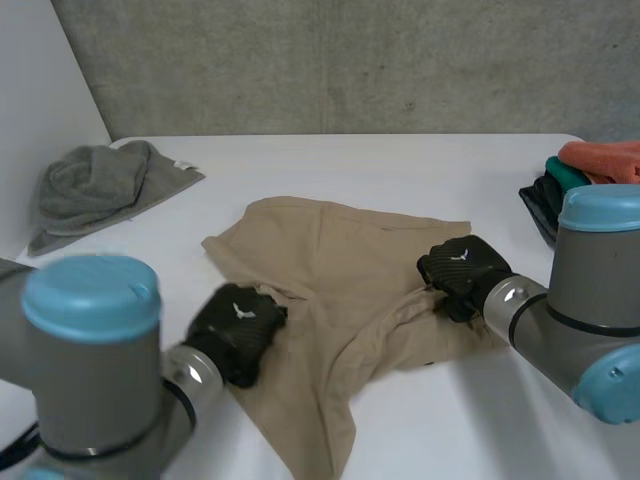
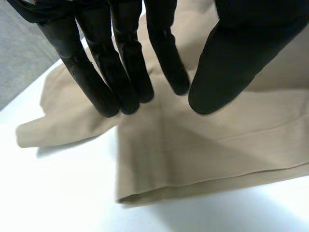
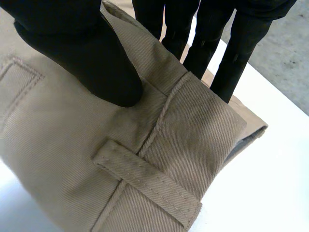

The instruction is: Fold the laundry.

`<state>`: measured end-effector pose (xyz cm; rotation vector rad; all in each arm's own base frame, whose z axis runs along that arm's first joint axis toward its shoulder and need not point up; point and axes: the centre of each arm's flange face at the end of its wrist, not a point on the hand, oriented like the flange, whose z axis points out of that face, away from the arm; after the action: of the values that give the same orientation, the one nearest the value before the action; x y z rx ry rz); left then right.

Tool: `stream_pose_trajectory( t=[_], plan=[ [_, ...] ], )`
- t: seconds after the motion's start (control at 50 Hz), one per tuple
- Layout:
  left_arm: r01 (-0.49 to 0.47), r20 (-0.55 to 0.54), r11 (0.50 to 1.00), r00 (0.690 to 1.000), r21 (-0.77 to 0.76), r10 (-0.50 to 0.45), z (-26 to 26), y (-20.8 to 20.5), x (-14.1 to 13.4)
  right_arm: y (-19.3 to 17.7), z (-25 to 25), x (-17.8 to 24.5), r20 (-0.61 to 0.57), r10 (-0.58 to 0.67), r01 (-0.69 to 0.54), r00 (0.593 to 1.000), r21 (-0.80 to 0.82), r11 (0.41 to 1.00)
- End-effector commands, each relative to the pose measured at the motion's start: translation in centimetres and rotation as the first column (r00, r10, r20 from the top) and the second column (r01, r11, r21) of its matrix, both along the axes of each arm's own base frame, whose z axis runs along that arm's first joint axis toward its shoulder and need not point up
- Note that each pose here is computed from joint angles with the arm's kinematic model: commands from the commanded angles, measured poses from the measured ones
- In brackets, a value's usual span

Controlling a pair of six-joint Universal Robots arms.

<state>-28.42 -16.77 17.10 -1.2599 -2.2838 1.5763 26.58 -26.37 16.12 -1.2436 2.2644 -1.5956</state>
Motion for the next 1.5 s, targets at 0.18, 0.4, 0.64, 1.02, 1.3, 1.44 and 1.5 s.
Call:
stream_pose_trajectory(
  t=[0.18, 0.4, 0.64, 1.02, 1.3, 1.44, 1.5],
  plan=[
    [0.236, -0.212, 0.972, 0.949, -0.017, -0.234, 3.4, 1.0, -3.0, 0.7, 0.8, -0.7, -0.045, 0.038, -0.040, 0.998, -0.043, 0.998],
    [0.329, -0.203, 0.944, 0.927, 0.037, -0.315, 2.5, 3.3, -5.6, 0.1, 0.8, -1.1, -0.027, 0.008, -0.009, 1.000, -0.055, 0.998],
    [0.212, -0.198, 0.951, 0.966, 0.225, -0.169, 0.0, 3.7, -7.1, 0.5, 1.0, -1.3, -0.024, -0.004, 0.003, 1.000, -0.055, 0.998],
    [-0.004, -0.187, 0.999, 0.982, -0.050, -0.005, 2.6, -5.0, -8.3, -0.1, 2.3, 0.3, 0.044, 0.029, -0.023, 0.999, -0.134, 0.991],
    [0.042, -0.177, 0.911, 0.976, -0.409, -0.124, 9.0, -15.8, -9.2, -7.3, 3.7, 2.8, 0.236, -0.040, 0.119, 0.971, -0.331, 0.936],
    [0.064, -0.141, 0.854, 0.977, -0.516, -0.159, 8.2, -19.1, -10.5, -11.0, 2.5, 3.7, 0.311, -0.116, 0.233, 0.943, -0.369, 0.900],
    [0.080, -0.137, 0.823, 0.973, -0.562, -0.188, 7.0, -20.2, -11.3, -12.6, 1.2, 4.6, 0.319, -0.123, 0.245, 0.940, -0.378, 0.893]
  ],
)
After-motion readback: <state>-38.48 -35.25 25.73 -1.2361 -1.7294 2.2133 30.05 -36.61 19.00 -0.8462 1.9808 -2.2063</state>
